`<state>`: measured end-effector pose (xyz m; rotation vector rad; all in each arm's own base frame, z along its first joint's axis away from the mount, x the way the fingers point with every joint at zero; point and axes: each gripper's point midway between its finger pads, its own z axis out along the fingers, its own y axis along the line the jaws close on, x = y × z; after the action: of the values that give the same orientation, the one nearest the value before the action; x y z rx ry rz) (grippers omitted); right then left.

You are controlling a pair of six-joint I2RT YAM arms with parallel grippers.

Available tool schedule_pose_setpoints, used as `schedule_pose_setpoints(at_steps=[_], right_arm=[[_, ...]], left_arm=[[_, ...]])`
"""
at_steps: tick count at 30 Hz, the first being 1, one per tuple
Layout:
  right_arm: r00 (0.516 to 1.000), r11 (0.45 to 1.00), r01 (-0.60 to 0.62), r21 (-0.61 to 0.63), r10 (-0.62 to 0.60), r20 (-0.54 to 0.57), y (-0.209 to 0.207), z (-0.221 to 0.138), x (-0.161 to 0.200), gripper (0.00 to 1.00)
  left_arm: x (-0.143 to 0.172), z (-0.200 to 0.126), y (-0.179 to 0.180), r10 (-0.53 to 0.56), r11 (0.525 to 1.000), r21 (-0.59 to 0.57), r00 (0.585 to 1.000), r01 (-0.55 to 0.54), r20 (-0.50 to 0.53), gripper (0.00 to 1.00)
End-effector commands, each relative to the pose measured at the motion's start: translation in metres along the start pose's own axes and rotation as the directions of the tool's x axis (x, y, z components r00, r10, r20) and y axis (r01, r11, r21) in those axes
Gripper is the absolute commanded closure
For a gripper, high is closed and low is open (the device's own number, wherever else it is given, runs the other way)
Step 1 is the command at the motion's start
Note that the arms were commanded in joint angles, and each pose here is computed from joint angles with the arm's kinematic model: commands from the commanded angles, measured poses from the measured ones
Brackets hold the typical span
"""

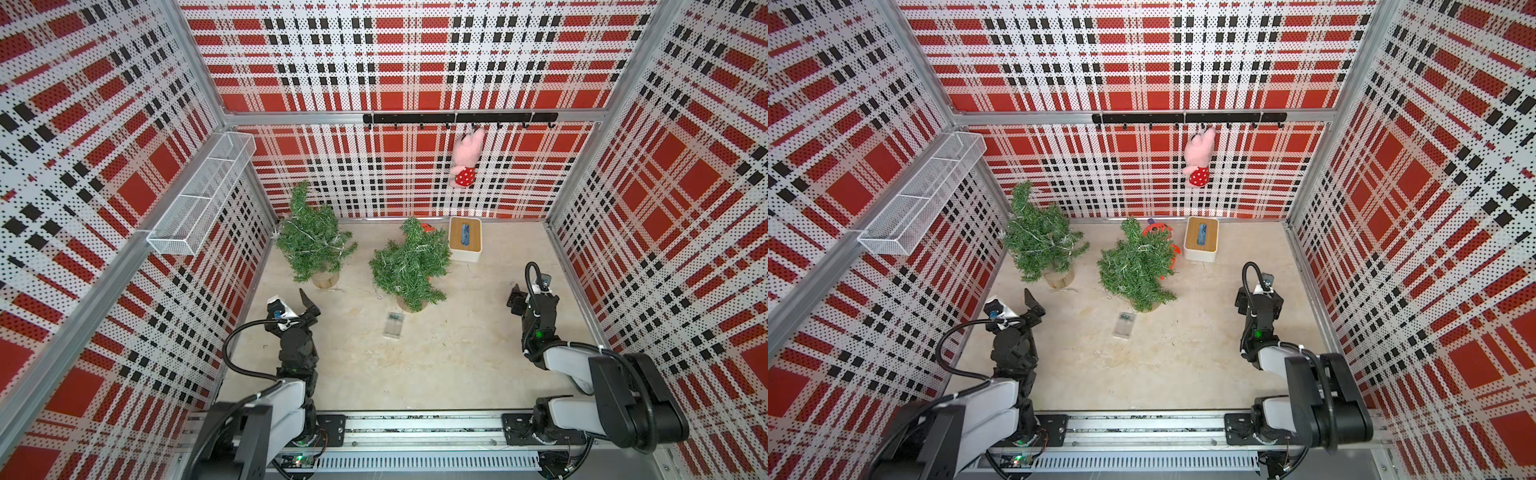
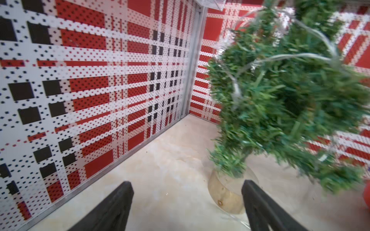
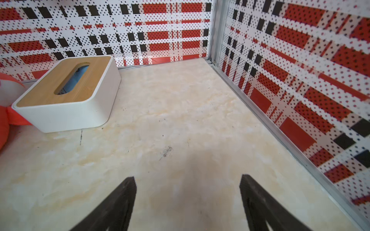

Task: Wrap string light around the christmas tree
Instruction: Reset both arms

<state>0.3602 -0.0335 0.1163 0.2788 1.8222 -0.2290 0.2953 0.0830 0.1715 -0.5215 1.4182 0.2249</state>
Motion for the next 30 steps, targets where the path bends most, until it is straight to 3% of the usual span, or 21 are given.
schedule_pose_setpoints(at_steps=[1,4,8,9,11,13,15,20,23,30], right_arm=[[0.987,0.999,0.0,-0.046,0.007,0.158,0.008,-0.002,-0.037,0.07],[0.978,0.999,0.002,-0.048,0.008,0.207,0.006,-0.007,-0.036,0.0],[0.956,0.997,0.017,-0.07,0.004,0.294,0.008,-0.012,-0.029,0.0],[0.96,0.998,0.013,-0.061,0.004,0.279,0.007,-0.012,-0.028,0.0],[0.975,0.999,-0.002,-0.036,0.01,0.22,0.005,-0.004,-0.023,0.0],[0.977,1.0,0.003,-0.022,0.002,0.212,0.006,0.006,-0.024,0.0],[0.987,1.0,0.002,-0.013,0.0,0.159,0.006,0.013,-0.019,0.0],[0.984,1.0,0.005,-0.017,-0.002,0.176,0.007,0.013,-0.022,0.0],[0.985,1.0,0.006,-0.016,-0.003,0.174,0.007,0.013,-0.022,0.0],[0.984,1.0,0.008,-0.017,-0.005,0.176,0.007,0.013,-0.022,0.0]], left_arm=[[-0.023,-0.009,-0.023,-0.077,0.974,0.219,0.99,0.05,0.118,0.11],[-0.013,0.001,-0.039,-0.04,0.959,0.283,0.993,0.006,0.112,0.11],[0.002,0.013,-0.049,0.007,0.963,0.267,0.997,-0.029,0.082,0.08],[0.008,0.019,-0.049,0.026,0.97,0.241,0.998,-0.038,0.053,0.01],[0.013,0.029,-0.04,0.032,0.989,0.141,0.999,-0.035,0.029,0.02],[0.013,0.029,-0.039,0.038,0.993,0.114,0.999,-0.041,0.029,0.02],[0.015,0.031,-0.041,0.048,0.992,0.12,0.999,-0.051,0.022,0.02],[0.028,0.043,-0.059,0.116,0.982,0.153,0.993,-0.109,-0.035,0.02],[0.026,0.03,-0.067,0.151,0.973,0.175,0.988,-0.148,-0.003,0.02],[0.029,0.042,-0.066,0.135,0.974,0.189,0.99,-0.127,-0.032,0.02]])
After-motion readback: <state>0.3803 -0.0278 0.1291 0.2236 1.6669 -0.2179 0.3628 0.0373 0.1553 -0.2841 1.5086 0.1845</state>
